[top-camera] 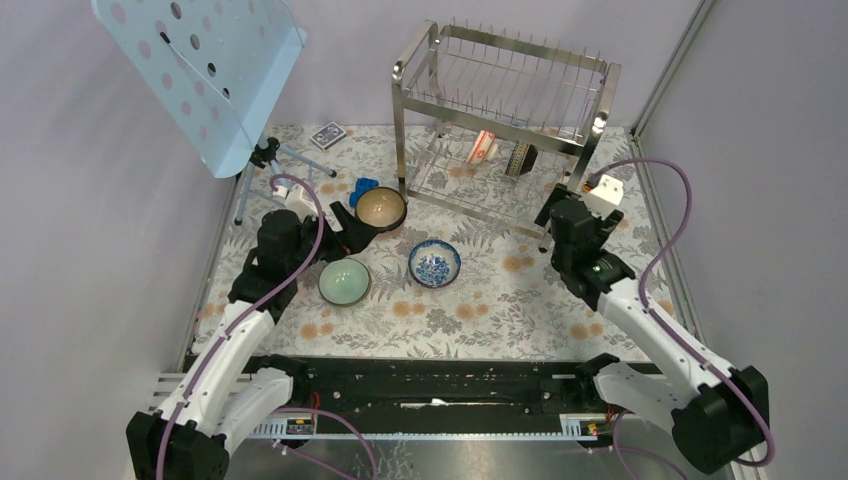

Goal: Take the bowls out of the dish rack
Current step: Adjust the dish rack at the center of the board.

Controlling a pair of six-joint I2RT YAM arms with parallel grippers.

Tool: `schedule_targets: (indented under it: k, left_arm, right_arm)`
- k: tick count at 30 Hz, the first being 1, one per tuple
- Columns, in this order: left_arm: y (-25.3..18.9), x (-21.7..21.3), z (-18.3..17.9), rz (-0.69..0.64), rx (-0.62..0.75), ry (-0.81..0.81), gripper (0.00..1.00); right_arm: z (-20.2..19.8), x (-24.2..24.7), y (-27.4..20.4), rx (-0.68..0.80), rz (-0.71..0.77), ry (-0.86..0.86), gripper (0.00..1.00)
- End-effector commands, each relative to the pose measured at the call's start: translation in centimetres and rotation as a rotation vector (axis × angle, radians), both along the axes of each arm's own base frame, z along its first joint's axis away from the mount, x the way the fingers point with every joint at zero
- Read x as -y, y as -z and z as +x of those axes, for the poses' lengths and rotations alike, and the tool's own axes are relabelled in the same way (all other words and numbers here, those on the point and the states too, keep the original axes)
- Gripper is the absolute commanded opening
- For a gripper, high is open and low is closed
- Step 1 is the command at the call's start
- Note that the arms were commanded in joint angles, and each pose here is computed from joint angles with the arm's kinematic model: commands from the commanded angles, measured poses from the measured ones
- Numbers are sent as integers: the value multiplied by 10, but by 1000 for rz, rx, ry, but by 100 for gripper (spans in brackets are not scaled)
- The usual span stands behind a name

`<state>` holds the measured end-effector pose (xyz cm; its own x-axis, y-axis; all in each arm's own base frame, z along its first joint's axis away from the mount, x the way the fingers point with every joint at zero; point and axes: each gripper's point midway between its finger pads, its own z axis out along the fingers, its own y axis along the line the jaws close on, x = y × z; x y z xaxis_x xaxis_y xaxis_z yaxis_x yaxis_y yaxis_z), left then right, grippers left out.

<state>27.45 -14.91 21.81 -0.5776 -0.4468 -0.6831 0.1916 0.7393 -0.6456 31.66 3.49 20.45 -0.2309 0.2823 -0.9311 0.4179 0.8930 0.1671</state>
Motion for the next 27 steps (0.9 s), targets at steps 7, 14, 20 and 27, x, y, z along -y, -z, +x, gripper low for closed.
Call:
schedule_targets:
  k: [7,14,20,27]
  left_arm:
    - [-15,-1,-3,40,90,0,89]
    - [-5,-6,-3,66,78,-24,89]
    - [0,-6,-1,72,63,-25,89]
    - [3,-7,1,79,59,-33,89]
  right_arm:
    - [74,-5,-12,119,-16,-21,82]
    - [85,17,-2,109,-18,38,59]
    - [93,38,5,70,-29,94,51]
    - [100,55,12,43,-25,135,49]
